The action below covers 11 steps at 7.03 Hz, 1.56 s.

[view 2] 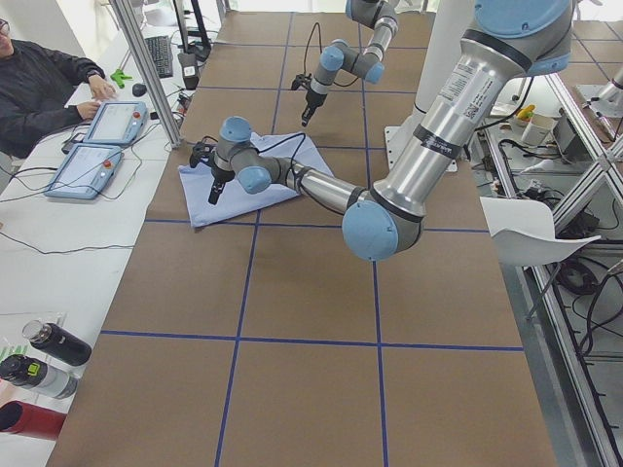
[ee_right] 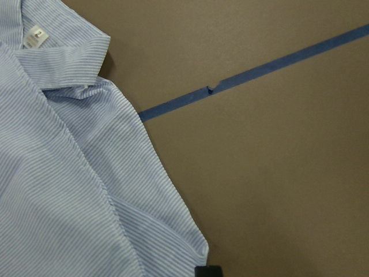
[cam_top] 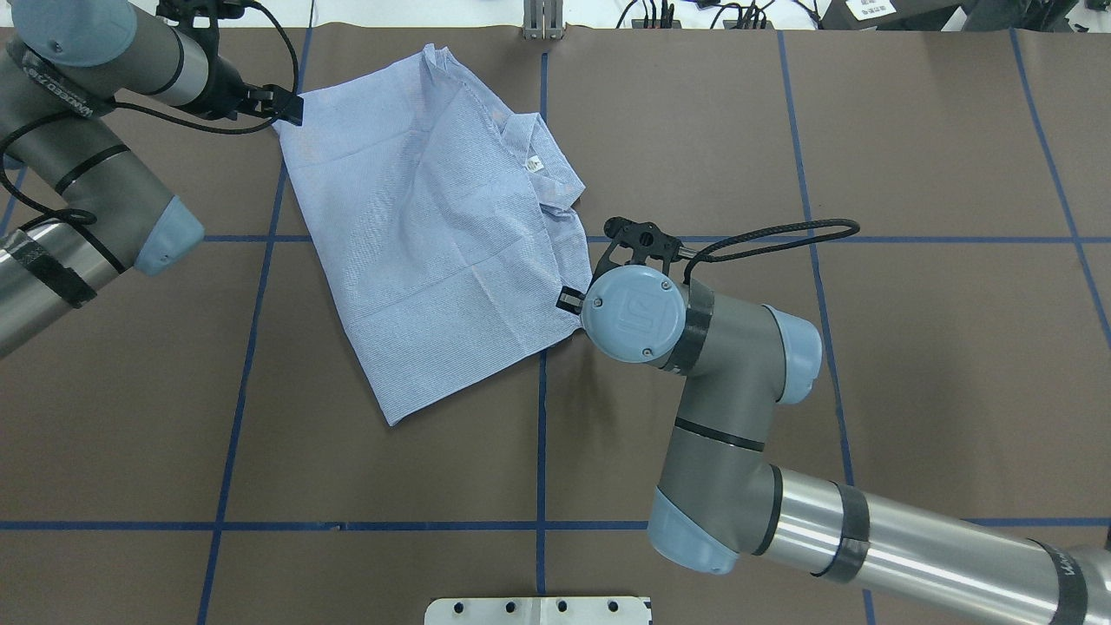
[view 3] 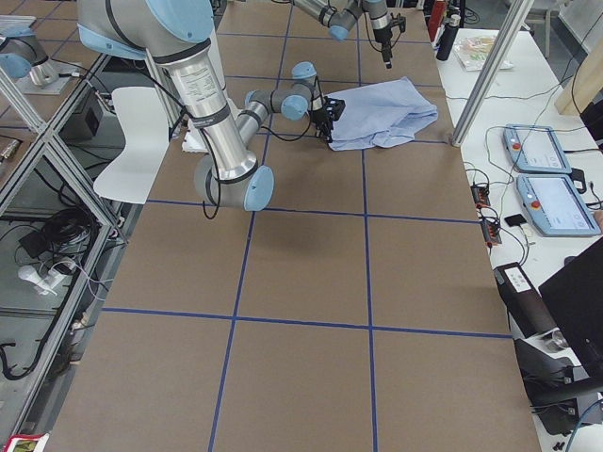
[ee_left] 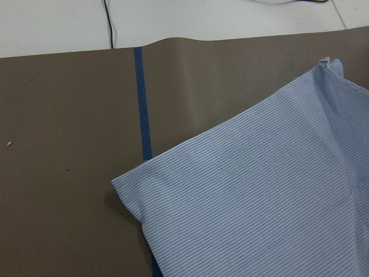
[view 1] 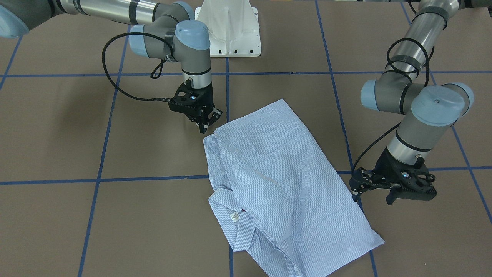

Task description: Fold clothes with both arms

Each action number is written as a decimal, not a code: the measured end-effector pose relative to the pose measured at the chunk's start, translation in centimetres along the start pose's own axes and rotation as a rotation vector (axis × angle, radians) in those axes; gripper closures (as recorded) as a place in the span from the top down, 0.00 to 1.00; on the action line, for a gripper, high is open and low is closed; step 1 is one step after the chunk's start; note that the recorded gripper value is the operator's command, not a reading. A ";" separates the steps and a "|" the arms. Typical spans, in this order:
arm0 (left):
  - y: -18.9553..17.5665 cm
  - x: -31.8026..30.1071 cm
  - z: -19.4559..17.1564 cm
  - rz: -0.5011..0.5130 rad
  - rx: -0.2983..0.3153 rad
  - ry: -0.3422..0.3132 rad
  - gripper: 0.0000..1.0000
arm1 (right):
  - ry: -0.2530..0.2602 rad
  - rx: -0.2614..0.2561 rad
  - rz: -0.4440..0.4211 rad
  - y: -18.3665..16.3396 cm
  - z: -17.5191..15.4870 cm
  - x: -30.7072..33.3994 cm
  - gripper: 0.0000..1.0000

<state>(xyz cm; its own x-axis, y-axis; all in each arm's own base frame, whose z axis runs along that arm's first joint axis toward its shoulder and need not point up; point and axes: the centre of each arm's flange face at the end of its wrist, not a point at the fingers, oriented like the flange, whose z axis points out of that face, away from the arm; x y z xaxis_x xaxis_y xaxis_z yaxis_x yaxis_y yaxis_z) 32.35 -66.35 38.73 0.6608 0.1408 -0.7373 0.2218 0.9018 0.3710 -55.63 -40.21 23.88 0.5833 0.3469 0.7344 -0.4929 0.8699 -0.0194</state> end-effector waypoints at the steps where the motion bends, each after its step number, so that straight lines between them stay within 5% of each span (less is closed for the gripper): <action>1: 0.1 0.2 0.0 0.002 -0.001 0.002 1.00 | -0.007 -0.006 -0.002 0.2 -1.5 2.1 0.00; 2: 0.1 0.3 0.0 -0.001 -0.001 0.003 1.00 | -0.014 -0.017 -0.008 1.1 -2.4 3.3 0.48; 3: 0.2 0.5 0.0 -0.010 -0.001 0.007 1.00 | -0.013 -0.025 -0.027 2.1 -2.3 3.5 0.79; 7: 0.5 1.1 0.0 -0.018 -0.003 0.013 1.00 | -0.016 0.018 -0.035 -0.8 2.5 -2.5 0.71; 9: 0.5 1.1 0.0 -0.018 -0.003 0.013 1.00 | -0.014 0.026 -0.029 -1.4 3.8 -2.8 0.53; 11: 0.5 1.1 0.1 -0.018 -0.003 0.013 1.00 | -0.005 0.027 -0.028 -1.4 4.5 -2.7 0.50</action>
<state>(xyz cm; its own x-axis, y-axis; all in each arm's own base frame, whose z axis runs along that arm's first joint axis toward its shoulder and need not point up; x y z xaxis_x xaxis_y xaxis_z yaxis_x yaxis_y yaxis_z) 33.25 -65.74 38.14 0.6474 0.1297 -0.7511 0.2315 0.9054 0.3559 -59.44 -44.00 24.97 0.5940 0.3211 0.7376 -0.4939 0.8693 0.0193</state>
